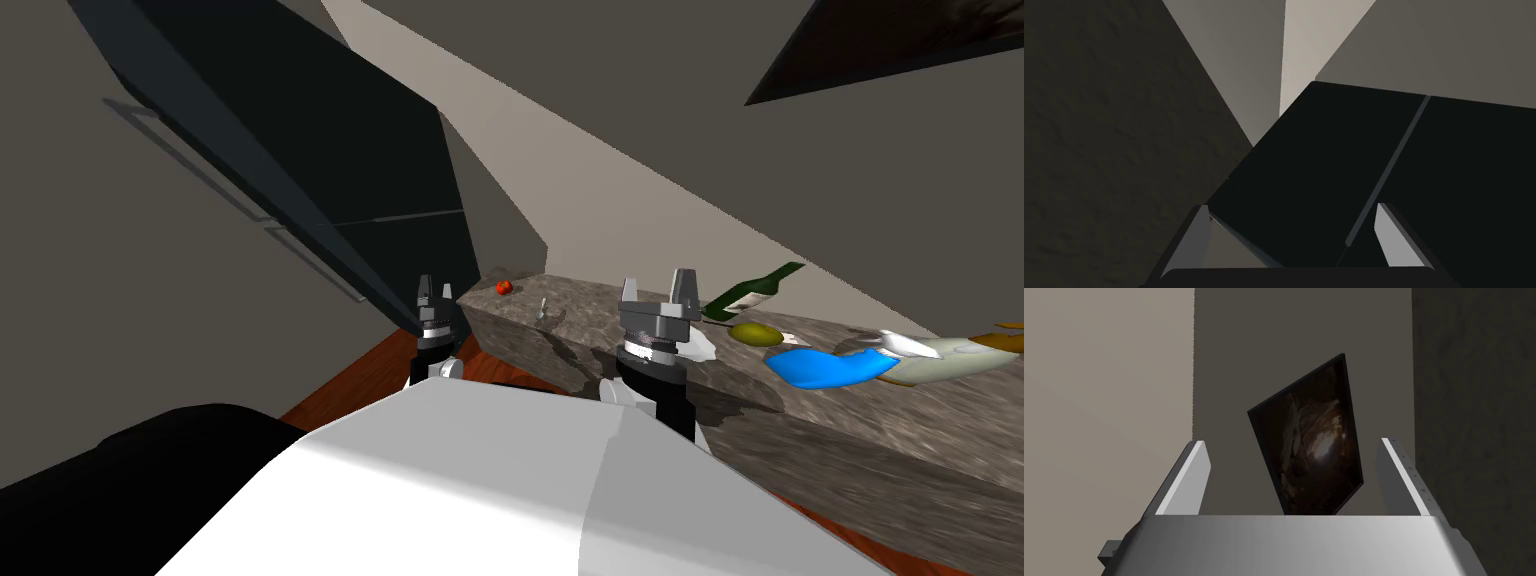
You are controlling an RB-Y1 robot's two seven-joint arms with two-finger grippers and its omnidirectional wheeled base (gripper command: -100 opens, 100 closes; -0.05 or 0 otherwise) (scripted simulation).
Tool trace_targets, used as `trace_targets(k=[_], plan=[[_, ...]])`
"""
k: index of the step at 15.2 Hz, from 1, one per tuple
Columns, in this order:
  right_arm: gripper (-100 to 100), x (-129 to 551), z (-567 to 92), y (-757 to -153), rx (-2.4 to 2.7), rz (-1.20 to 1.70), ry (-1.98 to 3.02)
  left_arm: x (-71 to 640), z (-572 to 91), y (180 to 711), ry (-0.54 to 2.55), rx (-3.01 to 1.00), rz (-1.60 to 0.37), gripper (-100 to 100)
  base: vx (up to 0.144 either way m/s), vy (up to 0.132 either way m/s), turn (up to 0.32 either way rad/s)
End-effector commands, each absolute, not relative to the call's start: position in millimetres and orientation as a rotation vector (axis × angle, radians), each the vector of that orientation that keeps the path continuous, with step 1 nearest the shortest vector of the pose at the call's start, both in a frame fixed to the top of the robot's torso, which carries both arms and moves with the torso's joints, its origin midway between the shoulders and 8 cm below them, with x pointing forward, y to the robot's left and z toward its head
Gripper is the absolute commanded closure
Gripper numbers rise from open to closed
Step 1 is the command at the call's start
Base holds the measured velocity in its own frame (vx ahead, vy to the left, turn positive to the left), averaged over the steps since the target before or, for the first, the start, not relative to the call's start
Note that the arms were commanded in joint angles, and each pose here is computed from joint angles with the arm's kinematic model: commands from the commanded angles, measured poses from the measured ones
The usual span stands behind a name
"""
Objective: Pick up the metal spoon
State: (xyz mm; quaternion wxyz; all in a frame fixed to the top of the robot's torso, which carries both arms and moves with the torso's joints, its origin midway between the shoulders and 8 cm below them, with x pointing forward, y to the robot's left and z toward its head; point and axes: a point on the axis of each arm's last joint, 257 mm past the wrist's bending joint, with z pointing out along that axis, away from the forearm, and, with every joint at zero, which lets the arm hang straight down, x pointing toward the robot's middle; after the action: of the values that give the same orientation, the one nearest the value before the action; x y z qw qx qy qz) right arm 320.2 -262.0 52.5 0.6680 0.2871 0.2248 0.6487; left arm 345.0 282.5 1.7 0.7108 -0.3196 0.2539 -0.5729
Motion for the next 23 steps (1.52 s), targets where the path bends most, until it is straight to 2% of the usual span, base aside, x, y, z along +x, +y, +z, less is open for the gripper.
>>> trace_targets(k=[1,14,23], plan=[[-100,322,50,-254,0.609,1.458,0.558,345,2,282,0.563,-0.709,-1.271,0,0.001,0.000,0.044],[-100,333,22,-207,0.336,1.358,0.839,345,2,282,0.563,-0.709,-1.271,0,0.003,-0.006,0.095],[-100,340,-27,-169,-0.011,1.183,1.077,345,2,282,0.563,-0.709,-1.271,0,0.004,-0.012,0.169]])
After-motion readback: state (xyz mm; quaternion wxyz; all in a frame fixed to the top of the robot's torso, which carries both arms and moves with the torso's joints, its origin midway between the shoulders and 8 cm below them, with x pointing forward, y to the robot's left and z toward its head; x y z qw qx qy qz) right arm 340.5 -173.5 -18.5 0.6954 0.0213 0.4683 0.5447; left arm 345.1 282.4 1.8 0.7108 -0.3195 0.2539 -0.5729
